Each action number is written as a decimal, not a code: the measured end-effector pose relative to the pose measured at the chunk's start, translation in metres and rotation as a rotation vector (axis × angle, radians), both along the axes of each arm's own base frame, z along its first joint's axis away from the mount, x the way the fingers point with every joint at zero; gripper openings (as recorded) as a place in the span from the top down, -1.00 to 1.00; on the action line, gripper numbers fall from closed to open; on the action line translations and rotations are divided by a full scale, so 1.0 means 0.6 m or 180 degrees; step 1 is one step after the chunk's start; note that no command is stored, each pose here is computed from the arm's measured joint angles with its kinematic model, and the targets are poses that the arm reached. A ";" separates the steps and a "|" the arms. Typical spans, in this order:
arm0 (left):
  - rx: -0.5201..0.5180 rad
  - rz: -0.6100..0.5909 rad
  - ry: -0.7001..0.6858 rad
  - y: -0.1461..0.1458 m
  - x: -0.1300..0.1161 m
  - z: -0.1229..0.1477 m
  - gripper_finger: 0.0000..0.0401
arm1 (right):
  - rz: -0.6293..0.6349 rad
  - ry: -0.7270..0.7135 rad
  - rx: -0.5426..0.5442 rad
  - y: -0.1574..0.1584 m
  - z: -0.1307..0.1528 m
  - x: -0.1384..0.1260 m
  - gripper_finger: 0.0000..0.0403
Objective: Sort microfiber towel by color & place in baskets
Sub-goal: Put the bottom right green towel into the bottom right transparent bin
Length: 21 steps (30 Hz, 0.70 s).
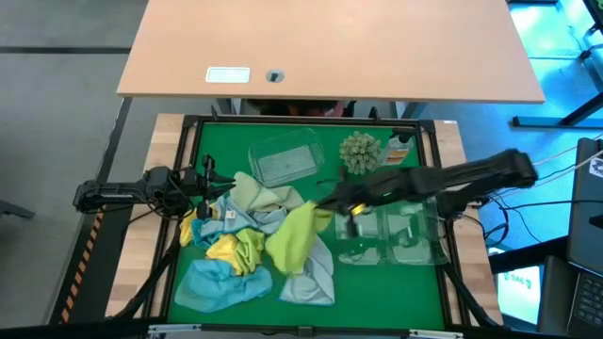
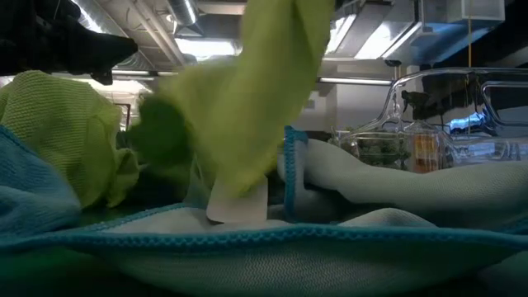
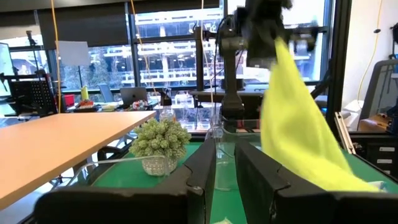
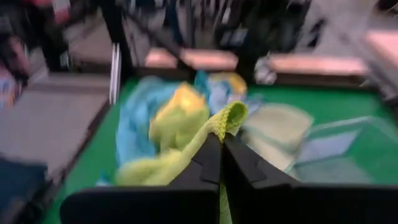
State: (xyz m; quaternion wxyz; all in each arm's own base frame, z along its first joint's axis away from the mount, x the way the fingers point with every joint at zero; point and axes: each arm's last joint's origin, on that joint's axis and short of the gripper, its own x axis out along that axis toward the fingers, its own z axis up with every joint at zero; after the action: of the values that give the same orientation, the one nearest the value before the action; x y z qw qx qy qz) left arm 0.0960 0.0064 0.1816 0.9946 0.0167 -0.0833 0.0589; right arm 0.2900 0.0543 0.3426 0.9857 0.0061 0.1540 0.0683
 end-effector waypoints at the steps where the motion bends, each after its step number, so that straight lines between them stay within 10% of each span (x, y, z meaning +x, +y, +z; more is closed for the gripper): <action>1: 0.0000 -0.0001 -0.0003 0.000 0.000 0.000 0.72 | -0.0028 -0.0092 0.0032 -0.004 0.017 -0.018 0.99; 21: -0.0001 0.0000 -0.0003 0.000 0.000 0.000 0.72 | -0.0162 -0.0858 0.1054 -0.061 0.144 -0.317 1.00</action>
State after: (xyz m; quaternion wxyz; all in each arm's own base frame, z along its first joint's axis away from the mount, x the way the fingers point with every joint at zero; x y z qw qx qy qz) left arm 0.0959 0.0064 0.1817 0.9946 0.0166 -0.0838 0.0589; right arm 0.0997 0.0176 0.4288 0.9843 0.1626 0.0073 0.0679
